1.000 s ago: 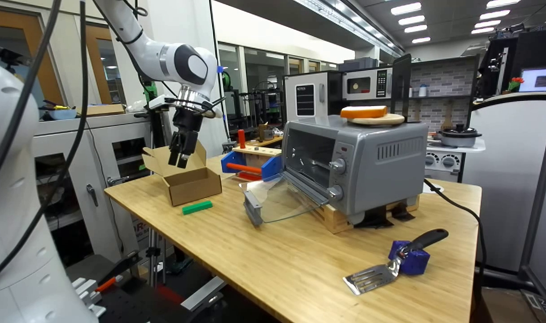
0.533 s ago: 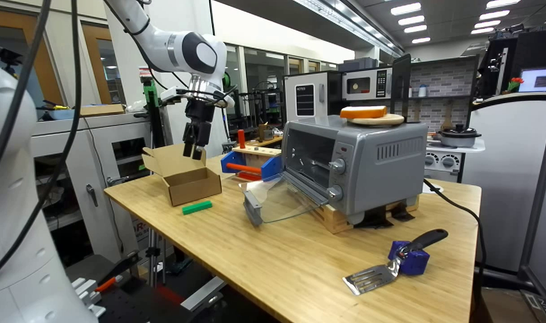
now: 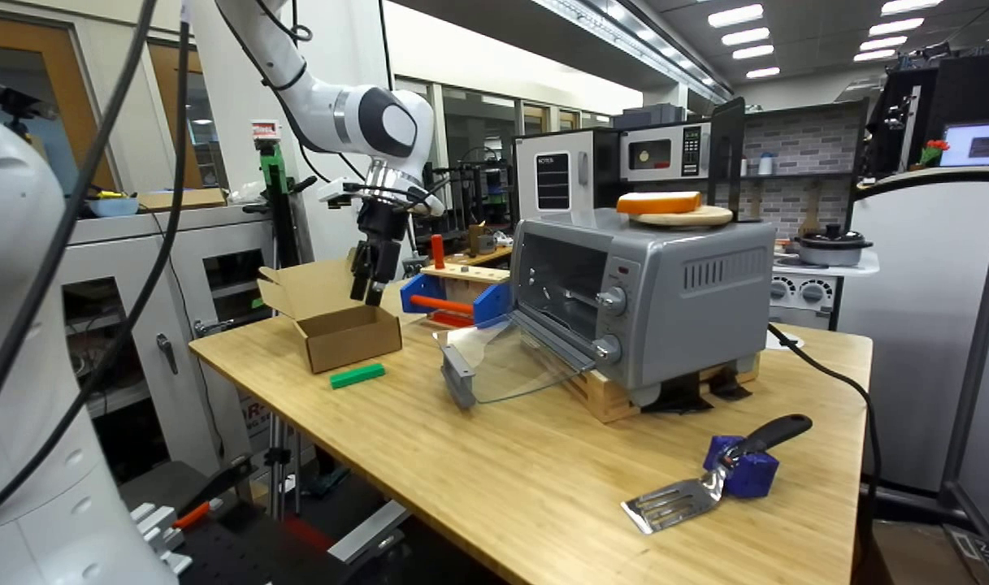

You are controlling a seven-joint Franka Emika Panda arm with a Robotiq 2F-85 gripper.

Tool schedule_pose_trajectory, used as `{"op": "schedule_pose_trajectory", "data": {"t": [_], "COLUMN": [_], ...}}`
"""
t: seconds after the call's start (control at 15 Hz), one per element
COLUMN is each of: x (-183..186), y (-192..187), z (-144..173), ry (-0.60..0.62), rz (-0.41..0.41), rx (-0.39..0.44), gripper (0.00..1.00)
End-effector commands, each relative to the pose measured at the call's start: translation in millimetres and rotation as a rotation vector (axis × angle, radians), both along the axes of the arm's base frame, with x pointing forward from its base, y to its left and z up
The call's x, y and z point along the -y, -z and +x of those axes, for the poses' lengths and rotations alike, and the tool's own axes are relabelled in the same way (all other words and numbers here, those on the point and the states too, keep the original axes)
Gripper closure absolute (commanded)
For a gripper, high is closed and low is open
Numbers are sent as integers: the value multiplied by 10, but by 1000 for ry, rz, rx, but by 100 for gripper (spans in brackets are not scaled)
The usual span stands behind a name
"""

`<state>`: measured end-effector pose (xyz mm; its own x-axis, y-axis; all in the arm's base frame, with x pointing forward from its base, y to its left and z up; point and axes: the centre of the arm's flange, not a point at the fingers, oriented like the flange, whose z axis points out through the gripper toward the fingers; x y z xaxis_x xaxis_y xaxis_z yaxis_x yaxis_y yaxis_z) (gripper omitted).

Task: Pick the green object and put it in the box

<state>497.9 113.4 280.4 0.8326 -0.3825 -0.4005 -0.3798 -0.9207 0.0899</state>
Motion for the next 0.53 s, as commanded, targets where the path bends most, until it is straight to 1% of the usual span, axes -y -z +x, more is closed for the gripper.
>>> {"op": "schedule_pose_trajectory", "data": {"t": [0.0,0.27,0.47], "x": [-53,-83,-123], "y": [103,190,189], "z": [185,246,207], "ry": [38,84,108], "rz": [7,31,77], "rx": [-25,-37,-44], "gripper": [0,0,0]}}
